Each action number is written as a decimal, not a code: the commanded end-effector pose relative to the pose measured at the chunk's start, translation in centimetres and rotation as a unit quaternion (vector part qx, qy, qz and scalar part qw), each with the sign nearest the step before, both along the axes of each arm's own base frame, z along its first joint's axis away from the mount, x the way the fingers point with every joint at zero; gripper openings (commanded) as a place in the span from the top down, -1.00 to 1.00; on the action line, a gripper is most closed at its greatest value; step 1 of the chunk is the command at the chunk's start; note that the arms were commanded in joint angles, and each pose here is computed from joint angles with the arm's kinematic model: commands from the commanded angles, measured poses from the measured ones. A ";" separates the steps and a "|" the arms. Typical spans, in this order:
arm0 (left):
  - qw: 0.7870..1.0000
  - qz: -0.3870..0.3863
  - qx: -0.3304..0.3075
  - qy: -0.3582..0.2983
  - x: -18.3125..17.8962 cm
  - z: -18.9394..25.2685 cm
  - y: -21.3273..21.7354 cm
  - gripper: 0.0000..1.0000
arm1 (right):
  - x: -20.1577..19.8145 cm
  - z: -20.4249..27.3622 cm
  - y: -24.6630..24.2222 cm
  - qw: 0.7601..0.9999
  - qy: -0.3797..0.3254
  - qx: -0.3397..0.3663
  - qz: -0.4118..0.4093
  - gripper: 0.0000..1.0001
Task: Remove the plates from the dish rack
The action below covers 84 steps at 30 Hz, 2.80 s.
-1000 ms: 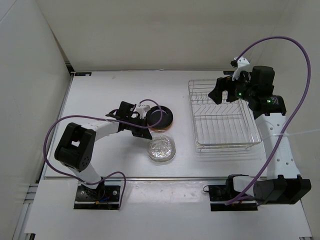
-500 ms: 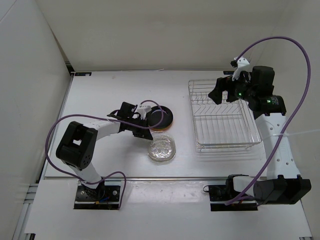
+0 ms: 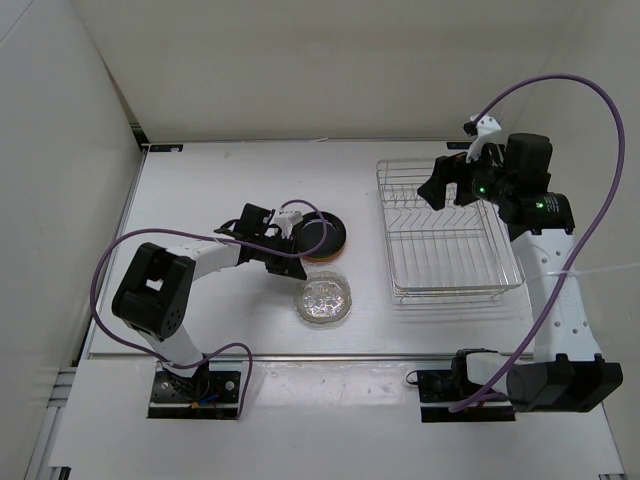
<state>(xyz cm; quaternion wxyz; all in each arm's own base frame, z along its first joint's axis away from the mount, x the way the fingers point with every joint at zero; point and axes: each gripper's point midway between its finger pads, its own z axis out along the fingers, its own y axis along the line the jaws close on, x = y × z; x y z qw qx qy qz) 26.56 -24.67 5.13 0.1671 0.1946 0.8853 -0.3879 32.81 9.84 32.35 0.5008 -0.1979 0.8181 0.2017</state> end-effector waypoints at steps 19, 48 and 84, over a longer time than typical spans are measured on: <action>0.998 -0.007 -0.026 -0.048 1.6 4.0 -1.0 0.29 | -0.5 1.7 0.3 0.999 -0.031 0.009 0.012 -1.00; 0.997 0.005 0.015 -0.071 2.0 2.9 0.3 0.09 | -1.3 2.2 0.6 0.999 -0.040 0.014 0.021 -1.00; 0.853 0.386 0.223 -0.274 15.9 23.2 29.6 -1.00 | 5.9 -1.2 -13.8 0.960 0.015 -0.100 -0.262 -1.00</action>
